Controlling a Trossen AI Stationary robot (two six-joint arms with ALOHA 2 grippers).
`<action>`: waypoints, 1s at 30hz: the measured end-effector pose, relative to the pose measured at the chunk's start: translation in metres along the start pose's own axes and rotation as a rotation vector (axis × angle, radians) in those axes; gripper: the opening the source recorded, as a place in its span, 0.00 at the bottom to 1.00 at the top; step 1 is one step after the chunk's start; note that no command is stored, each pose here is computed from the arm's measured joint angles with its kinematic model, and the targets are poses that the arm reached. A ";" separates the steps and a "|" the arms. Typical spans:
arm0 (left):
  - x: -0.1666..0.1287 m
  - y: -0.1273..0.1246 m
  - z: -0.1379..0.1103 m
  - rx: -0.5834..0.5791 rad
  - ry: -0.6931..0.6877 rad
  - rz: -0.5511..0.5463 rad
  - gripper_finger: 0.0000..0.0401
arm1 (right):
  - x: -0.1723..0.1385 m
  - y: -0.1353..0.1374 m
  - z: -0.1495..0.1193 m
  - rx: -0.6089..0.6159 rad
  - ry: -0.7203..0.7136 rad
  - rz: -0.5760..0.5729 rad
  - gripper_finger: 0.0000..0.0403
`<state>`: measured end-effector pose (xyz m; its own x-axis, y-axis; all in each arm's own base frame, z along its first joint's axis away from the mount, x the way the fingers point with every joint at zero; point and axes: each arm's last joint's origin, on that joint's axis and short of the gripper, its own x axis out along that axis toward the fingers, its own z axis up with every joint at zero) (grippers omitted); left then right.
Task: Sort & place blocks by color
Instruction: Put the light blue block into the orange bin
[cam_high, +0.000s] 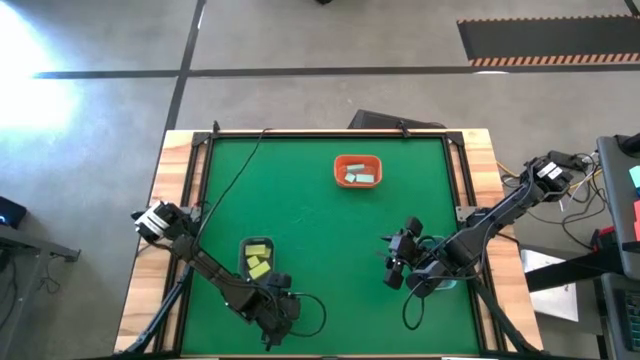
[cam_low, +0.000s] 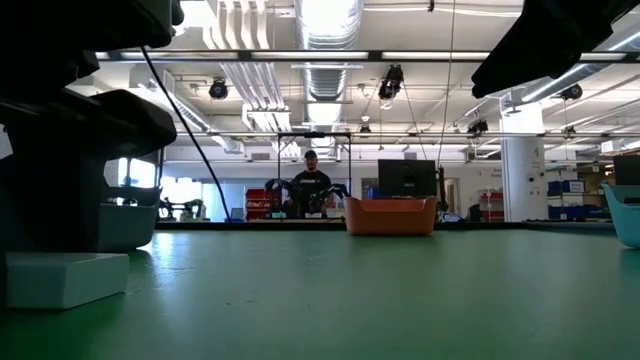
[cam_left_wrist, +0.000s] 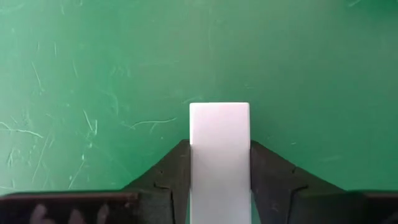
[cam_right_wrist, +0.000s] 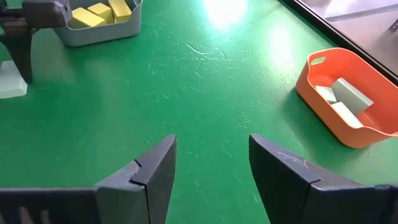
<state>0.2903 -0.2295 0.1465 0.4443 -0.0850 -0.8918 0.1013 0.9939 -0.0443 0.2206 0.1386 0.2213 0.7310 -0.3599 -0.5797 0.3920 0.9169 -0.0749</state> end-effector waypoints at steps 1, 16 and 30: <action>-0.001 0.000 0.000 0.005 -0.001 -0.001 0.28 | 0.000 0.000 0.000 0.000 0.000 0.000 0.46; -0.079 0.023 0.047 0.203 -0.467 0.096 0.28 | 0.000 0.000 0.001 0.003 -0.033 -0.022 0.46; -0.090 0.070 0.065 0.261 -1.052 0.193 0.29 | 0.006 0.027 -0.005 -0.269 -0.711 0.219 0.46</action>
<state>0.3159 -0.1569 0.2528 0.9968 -0.0703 -0.0388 0.0780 0.9620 0.2616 0.2323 0.1619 0.2114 0.9931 -0.1077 0.0467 0.1162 0.9572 -0.2649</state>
